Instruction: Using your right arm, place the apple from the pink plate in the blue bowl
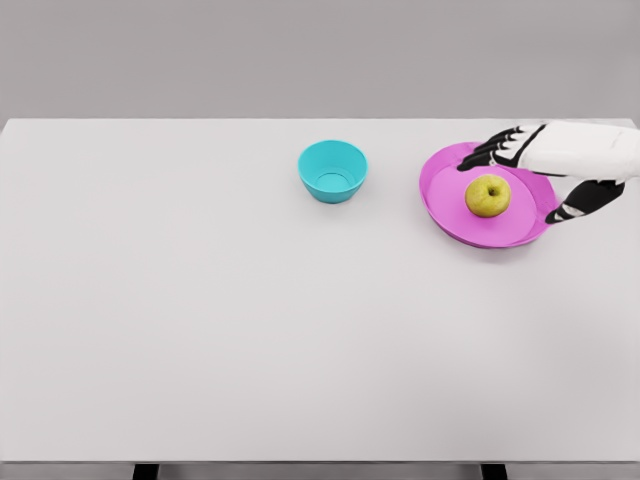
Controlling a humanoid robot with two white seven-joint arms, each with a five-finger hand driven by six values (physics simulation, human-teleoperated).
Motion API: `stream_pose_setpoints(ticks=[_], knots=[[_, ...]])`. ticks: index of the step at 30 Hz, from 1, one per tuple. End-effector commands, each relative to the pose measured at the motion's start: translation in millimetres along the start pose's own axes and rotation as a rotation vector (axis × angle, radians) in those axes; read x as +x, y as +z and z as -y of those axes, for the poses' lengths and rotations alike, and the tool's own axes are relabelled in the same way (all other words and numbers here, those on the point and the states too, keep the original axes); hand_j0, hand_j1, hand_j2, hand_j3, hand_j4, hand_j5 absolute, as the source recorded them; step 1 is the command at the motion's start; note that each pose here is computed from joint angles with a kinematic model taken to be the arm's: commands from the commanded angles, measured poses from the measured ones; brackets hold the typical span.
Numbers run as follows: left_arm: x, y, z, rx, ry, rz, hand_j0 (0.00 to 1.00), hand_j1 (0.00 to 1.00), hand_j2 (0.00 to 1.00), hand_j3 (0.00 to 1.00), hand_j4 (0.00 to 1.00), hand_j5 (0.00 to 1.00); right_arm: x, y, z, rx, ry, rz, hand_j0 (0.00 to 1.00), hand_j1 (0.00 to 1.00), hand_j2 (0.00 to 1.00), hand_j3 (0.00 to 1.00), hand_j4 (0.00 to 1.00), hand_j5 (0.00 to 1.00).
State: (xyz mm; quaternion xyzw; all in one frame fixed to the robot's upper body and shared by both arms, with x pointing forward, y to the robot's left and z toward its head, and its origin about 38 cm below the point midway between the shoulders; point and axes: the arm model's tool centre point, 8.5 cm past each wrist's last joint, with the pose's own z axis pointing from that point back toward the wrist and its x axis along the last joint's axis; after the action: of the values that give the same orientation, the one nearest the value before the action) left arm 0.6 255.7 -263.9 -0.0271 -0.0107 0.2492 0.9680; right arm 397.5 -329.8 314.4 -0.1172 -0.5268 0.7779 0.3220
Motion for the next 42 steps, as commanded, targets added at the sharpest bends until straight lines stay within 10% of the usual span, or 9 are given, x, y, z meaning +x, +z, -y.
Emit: stream_pose_setpoints(ticks=[1, 8, 17, 42], knots=[[0, 0, 0.0, 0.0, 0.0, 0.0, 1.0, 1.0, 1.0, 1.0, 1.0, 1.0, -7.0, 3, -4.1, 0.011, -0.03, -0.029, 1.0, 1.0, 1.0, 1.0, 1.0, 1.0], [0, 0, 0.0, 0.0, 0.0, 0.0, 1.0, 1.0, 1.0, 1.0, 1.0, 1.0, -72.3, -79, -32.1, 0.083, -0.128, -0.238, 1.0, 1.0, 1.0, 1.0, 1.0, 1.0], [0, 0, 0.0, 0.0, 0.0, 0.001, 1.0, 1.0, 1.0, 1.0, 1.0, 1.0, -80.6, -85, -45.7, 0.184, -0.063, -0.293, 1.0, 1.0, 1.0, 1.0, 1.0, 1.0], [0, 0, 0.0, 0.0, 0.0, 0.0, 1.0, 1.0, 1.0, 1.0, 1.0, 1.0, -108.1, -121, -67.8, 0.192, -0.141, -0.248, 1.0, 1.0, 1.0, 1.0, 1.0, 1.0]])
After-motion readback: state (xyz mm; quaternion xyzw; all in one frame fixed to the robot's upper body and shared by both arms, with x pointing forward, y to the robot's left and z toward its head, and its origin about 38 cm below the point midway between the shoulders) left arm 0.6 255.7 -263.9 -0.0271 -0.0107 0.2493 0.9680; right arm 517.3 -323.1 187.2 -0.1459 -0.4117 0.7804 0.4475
